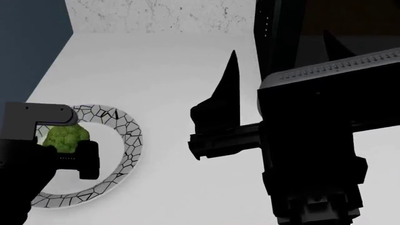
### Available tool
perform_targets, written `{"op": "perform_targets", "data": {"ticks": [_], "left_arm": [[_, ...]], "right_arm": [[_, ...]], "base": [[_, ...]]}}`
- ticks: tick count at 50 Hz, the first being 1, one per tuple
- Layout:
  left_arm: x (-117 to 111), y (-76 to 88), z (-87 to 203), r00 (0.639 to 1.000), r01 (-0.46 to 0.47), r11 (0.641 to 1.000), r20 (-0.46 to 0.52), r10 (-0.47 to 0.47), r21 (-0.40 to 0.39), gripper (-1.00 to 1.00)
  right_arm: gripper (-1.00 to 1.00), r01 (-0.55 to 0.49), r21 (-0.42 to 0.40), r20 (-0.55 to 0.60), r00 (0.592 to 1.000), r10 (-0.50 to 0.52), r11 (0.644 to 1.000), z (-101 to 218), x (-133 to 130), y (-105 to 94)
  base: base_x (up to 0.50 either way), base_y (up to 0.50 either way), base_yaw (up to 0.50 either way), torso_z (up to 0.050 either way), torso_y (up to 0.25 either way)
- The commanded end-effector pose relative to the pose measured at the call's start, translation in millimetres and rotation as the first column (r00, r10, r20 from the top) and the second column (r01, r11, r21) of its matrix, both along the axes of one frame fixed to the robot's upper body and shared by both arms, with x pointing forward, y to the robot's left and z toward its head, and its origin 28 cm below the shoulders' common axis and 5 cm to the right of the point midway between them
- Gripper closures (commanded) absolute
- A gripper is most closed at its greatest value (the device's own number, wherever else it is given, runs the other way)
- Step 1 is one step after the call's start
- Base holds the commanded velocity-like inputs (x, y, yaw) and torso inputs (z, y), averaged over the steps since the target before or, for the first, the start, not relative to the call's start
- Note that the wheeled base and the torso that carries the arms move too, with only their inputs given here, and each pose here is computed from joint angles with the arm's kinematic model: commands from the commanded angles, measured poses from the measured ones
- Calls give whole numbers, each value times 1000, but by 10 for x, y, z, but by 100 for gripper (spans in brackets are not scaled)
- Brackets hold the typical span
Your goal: Pick the broccoli from the top rack in the oven and place it on the plate on the counter.
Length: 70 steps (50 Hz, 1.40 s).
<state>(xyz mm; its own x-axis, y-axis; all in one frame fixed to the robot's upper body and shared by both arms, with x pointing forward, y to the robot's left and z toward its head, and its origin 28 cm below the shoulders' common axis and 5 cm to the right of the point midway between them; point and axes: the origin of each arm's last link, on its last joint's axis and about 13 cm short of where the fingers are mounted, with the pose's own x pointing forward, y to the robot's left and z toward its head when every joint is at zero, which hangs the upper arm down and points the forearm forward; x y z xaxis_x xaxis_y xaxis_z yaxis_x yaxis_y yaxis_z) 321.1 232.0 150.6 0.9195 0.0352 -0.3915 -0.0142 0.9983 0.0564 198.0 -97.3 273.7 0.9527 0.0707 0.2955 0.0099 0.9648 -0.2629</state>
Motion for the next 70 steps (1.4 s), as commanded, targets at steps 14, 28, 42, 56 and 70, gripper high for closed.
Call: {"op": "perform_targets", "data": {"ticks": [14,28,42,56,70], "left_arm": [[-666,-149,522,972,100,995,210,-104,31,-100],[-1283,-141,807,894,198,980,404,-194,34,-100],[-1562,99,1033,865,136,991,489,-116,-6,-100],[-1717,356,1085,847,83,993,531,-29,-78,-100],[-2132,562,1217,779,69,991,627,17,-112,-100]], "right_arm": [[-100,-3,-8,8,1000,3,1000,48,-32,21],[-100,17,-8,56,998,-16,1000,196,-224,-49],[-100,87,10,180,980,-88,996,542,-760,-166],[-100,200,28,281,939,-200,979,930,-1283,-361],[-100,253,96,359,893,-271,963,1035,-1637,-618]], "base": [[0,0,0,0,0],[0,0,0,0,0],[0,0,0,0,0],[0,0,0,0,0],[0,0,0,0,0]]}}
